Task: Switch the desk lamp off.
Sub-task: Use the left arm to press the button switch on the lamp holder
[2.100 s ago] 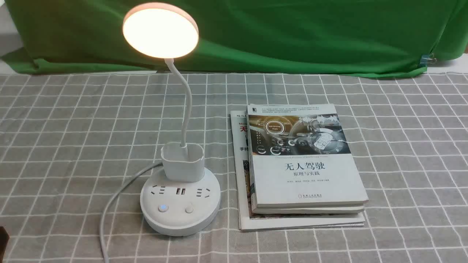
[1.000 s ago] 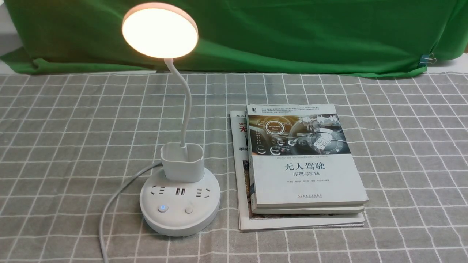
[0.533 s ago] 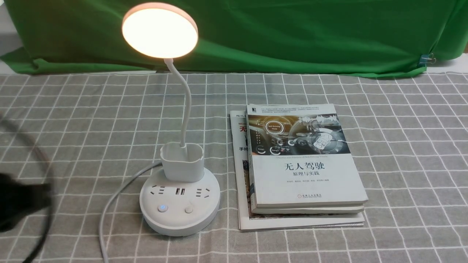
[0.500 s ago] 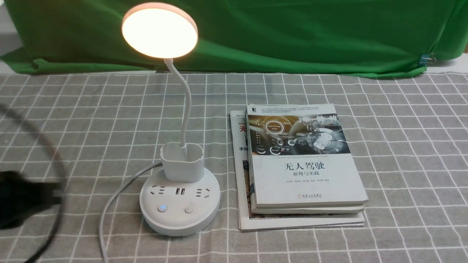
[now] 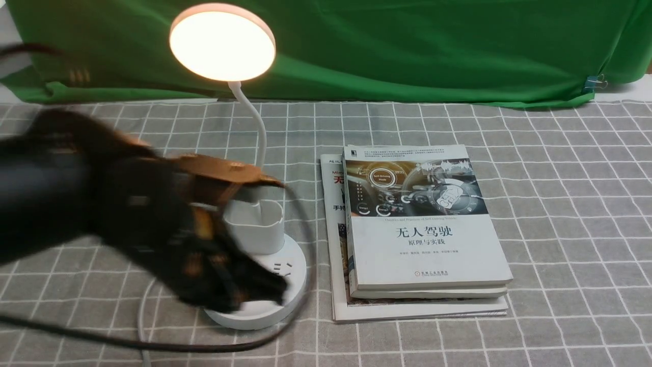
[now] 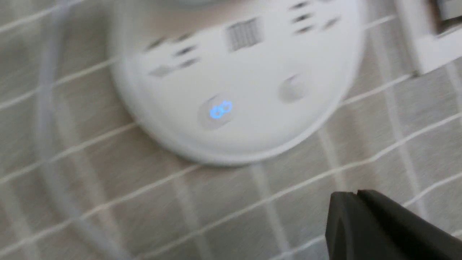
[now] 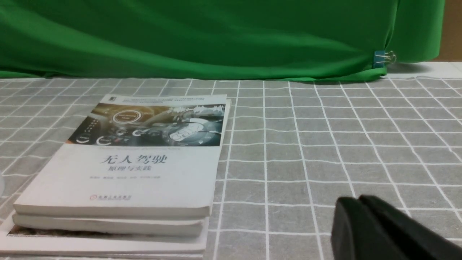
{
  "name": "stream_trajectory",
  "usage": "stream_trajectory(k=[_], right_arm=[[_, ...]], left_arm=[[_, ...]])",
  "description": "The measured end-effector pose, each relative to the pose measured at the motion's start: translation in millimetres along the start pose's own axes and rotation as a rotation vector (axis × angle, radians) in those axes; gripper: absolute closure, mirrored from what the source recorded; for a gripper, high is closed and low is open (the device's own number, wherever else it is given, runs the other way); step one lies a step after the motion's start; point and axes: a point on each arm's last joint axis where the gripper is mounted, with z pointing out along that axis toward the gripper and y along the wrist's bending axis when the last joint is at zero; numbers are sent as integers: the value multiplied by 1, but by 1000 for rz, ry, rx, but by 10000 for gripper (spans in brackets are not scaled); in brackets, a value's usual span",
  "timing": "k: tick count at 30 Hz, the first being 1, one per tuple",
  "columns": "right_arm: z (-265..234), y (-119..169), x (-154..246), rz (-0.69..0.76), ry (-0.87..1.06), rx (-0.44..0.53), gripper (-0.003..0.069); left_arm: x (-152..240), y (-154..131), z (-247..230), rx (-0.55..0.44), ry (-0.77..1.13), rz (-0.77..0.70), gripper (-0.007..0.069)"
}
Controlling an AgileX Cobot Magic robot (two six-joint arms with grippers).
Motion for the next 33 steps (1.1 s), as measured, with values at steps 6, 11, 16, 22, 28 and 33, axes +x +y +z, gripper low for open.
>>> stream_trajectory(k=[6, 11, 16, 22, 28, 33], right_arm=[[0, 0, 0, 0, 0, 0, 622], [0, 0, 0, 0, 0, 0, 622], [0, 0, 0, 0, 0, 0, 622], [0, 0, 0, 0, 0, 0, 622], [0, 0, 0, 0, 0, 0, 622], [0, 0, 0, 0, 0, 0, 622]], left_arm=[[-21, -6, 23, -27, 39, 5, 624], [-33, -8, 30, -43, 53, 2, 624], [-36, -8, 33, -44, 57, 1, 624], [-35, -8, 33, -44, 59, 0, 624], [-35, -8, 33, -44, 59, 0, 624], [-36, -8, 34, -45, 63, 0, 624]])
